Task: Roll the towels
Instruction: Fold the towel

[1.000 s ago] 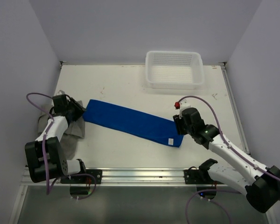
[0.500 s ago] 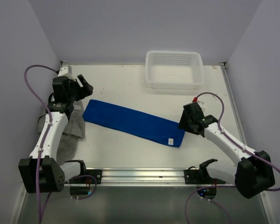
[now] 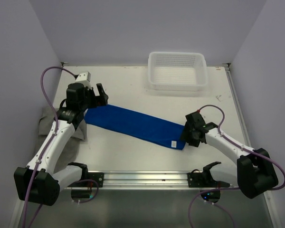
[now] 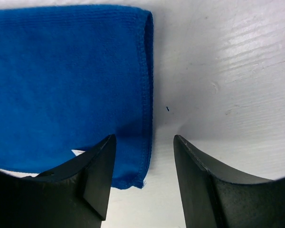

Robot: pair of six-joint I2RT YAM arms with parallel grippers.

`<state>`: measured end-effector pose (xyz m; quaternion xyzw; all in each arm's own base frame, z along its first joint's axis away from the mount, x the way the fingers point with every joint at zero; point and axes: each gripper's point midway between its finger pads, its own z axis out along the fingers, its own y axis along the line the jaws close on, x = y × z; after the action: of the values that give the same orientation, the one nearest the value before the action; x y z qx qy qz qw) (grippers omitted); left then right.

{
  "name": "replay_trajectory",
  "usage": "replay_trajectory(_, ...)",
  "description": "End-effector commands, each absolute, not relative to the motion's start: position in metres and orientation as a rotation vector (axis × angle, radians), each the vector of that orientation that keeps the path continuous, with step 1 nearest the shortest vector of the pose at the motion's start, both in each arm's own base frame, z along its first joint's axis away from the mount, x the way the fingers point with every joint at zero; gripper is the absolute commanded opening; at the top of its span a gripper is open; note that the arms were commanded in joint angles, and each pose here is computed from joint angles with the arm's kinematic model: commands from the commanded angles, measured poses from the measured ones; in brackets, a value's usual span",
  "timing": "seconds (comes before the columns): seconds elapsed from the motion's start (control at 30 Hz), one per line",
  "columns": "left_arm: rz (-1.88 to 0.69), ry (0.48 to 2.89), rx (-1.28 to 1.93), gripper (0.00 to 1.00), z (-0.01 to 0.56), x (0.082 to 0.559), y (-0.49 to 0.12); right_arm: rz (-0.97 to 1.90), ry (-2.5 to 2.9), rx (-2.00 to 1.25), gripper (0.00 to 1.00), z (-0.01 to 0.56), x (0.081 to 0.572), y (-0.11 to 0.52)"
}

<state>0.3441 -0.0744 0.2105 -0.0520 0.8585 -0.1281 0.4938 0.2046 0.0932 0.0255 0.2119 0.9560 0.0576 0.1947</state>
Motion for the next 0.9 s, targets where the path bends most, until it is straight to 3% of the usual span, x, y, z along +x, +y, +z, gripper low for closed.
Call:
replay_trajectory(0.0,-0.280,2.049,-0.097,1.00,0.220,0.345,-0.072,0.217,2.682,0.637,0.55,0.017,0.205,0.101)
replay_trajectory(0.3,-0.287,2.041,-0.091,1.00,0.223,0.343,-0.073,0.185,2.671,0.648,0.47,0.011,0.214,0.100)
replay_trajectory(0.43,-0.290,2.038,-0.088,1.00,0.224,0.343,-0.073,0.138,2.672,0.629,0.31,0.012,0.217,0.095)
replay_trajectory(0.6,-0.295,2.036,-0.085,1.00,0.225,0.342,-0.074,0.084,2.685,0.606,0.21,0.012,0.215,0.086)
replay_trajectory(0.8,-0.307,2.037,-0.076,1.00,0.225,0.341,-0.076,0.064,2.686,0.608,0.02,0.021,0.222,0.071)
replay_trajectory(0.87,-0.309,2.032,-0.075,1.00,0.226,0.341,-0.076,0.060,2.680,0.596,0.00,0.031,0.228,0.068)
